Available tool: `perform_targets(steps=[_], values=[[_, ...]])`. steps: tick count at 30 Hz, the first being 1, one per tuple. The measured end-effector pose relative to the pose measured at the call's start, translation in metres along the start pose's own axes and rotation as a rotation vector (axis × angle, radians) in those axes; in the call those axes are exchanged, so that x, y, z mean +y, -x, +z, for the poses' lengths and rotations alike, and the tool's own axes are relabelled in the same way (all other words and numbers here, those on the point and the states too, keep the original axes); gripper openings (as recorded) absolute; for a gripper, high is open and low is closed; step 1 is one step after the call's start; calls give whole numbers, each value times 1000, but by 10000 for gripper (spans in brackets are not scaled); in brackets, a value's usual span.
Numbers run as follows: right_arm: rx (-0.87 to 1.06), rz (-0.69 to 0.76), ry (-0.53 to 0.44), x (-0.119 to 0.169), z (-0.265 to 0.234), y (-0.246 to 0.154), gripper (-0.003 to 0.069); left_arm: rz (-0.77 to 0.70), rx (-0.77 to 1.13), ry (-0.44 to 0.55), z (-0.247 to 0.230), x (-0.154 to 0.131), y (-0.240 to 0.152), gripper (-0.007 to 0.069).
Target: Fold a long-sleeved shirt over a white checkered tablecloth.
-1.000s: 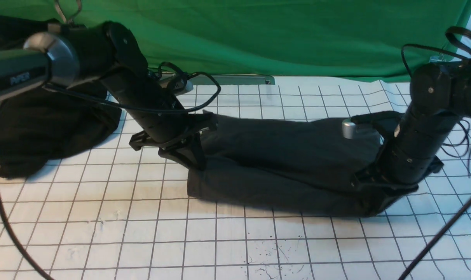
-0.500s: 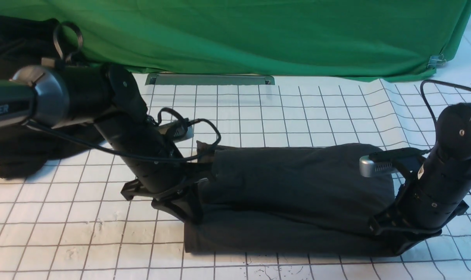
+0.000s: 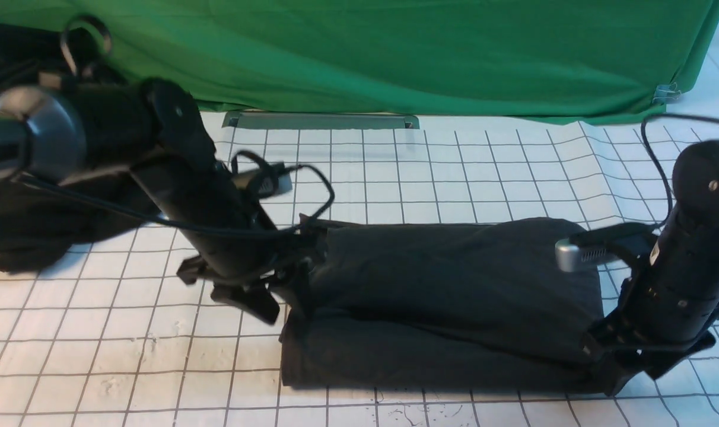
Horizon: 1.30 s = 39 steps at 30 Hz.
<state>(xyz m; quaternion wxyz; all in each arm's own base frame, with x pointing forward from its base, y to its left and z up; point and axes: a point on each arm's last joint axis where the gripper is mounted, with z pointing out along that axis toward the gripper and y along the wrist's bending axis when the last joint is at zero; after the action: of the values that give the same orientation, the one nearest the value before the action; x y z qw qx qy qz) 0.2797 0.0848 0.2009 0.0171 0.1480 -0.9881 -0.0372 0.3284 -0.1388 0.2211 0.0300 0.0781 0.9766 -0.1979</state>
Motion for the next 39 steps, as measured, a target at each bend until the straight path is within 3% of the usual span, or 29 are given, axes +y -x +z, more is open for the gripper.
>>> perform_targets(steps=[4, 10, 12, 16, 19, 25, 32, 39], values=[[-97, -31, -4, 3, -39, -8, 381, 66, -93, 10, -38, -12, -1, 439], [-347, -90, -19, 12, -121, -67, 113, 125, -200, 17, -81, -25, -17, 463], [-511, -100, -28, 15, -155, -106, 24, 131, -213, 16, -86, -26, -20, 463], [-666, -111, -37, 18, -179, -144, 3, 132, -214, 16, -86, -26, -20, 463], [-950, -123, -54, 21, -202, -206, -1, 133, -226, 17, -86, -26, -18, 461], [-1354, -125, -74, 21, -188, -265, -6, 134, -245, 17, -87, -26, -17, 405], [-1610, -102, -93, 15, -149, -247, -6, 132, -249, 11, -87, -27, -16, 298], [-1689, -95, -99, 13, -146, -242, 4, 146, -249, 13, -87, -27, -16, 192]])
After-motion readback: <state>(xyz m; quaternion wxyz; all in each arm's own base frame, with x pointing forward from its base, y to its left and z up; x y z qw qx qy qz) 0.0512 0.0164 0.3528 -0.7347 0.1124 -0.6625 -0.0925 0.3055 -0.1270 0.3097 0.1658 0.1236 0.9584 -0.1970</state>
